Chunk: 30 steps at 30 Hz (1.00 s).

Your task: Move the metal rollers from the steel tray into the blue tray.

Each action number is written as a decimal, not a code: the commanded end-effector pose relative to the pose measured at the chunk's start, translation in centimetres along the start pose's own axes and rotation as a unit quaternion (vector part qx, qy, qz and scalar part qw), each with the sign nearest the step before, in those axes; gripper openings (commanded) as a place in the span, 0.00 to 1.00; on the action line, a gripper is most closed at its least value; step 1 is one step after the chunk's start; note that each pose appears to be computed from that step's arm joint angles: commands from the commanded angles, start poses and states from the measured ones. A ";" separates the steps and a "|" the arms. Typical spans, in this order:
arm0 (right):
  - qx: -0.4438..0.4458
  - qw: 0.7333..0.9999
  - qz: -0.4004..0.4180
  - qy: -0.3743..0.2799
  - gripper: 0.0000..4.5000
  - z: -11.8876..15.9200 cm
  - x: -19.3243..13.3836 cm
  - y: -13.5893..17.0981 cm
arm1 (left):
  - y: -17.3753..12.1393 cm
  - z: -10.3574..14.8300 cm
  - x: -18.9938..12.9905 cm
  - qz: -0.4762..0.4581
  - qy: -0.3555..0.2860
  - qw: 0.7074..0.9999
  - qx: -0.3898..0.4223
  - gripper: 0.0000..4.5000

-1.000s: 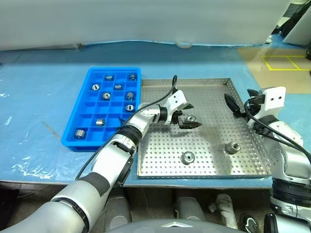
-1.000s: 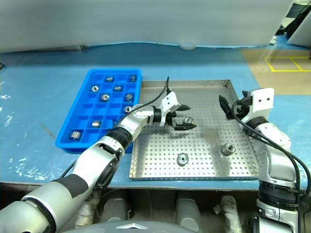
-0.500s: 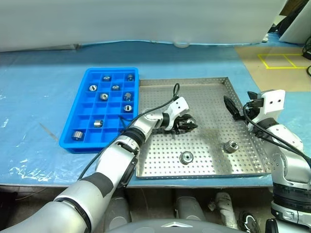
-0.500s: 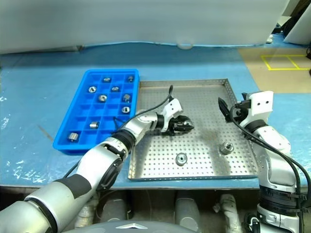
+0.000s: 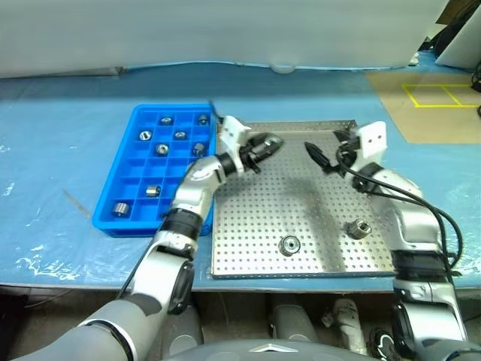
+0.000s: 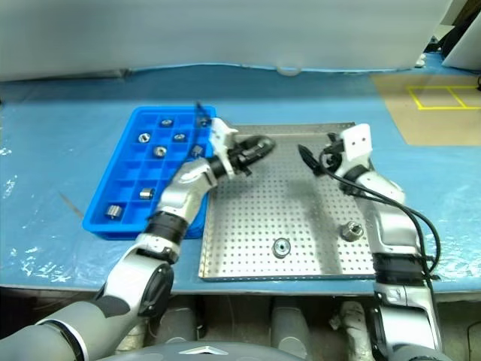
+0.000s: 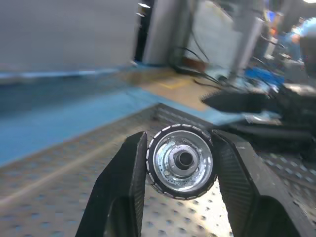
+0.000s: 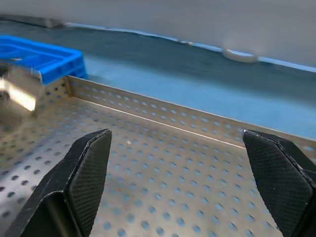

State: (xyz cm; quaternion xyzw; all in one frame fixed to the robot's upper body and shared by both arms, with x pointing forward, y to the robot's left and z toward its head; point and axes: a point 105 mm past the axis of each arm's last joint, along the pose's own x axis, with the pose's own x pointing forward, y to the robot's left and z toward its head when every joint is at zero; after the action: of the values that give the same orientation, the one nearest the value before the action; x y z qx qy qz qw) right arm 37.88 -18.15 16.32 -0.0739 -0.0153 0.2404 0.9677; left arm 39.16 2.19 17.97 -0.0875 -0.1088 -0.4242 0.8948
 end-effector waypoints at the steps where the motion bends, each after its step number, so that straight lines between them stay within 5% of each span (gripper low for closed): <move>1: -0.014 0.999 0.039 -0.017 0.99 0.9 1.6 1.0 | 1.6 3.3 -2.1 0.077 -0.044 0.995 0.037 0.37; 8: -0.018 0.989 0.144 -0.019 0.99 1.0 6.2 5.0 | 5.0 4.0 -10.7 0.295 -0.055 0.950 0.090 0.37; 14: -0.023 0.983 0.183 -0.025 0.99 1.2 7.7 6.8 | 7.2 2.4 -14.6 0.388 -0.017 0.916 0.101 0.37; 20: -0.028 0.981 0.190 -0.016 0.99 0.3 7.6 7.0 | 9.9 1.4 -16.2 0.454 0.021 0.883 0.117 0.37; 30: -0.030 0.983 0.181 -0.011 0.99 -0.4 6.4 6.7 | 10.9 0.5 -14.2 0.416 0.033 0.904 0.098 0.37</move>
State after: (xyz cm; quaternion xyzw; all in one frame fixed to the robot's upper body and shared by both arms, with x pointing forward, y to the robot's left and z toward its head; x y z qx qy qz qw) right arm 40.49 -9.33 13.14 -0.0905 0.0091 0.4121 0.9066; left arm 38.60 19.85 12.53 -0.0261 -0.0488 0.0059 0.9985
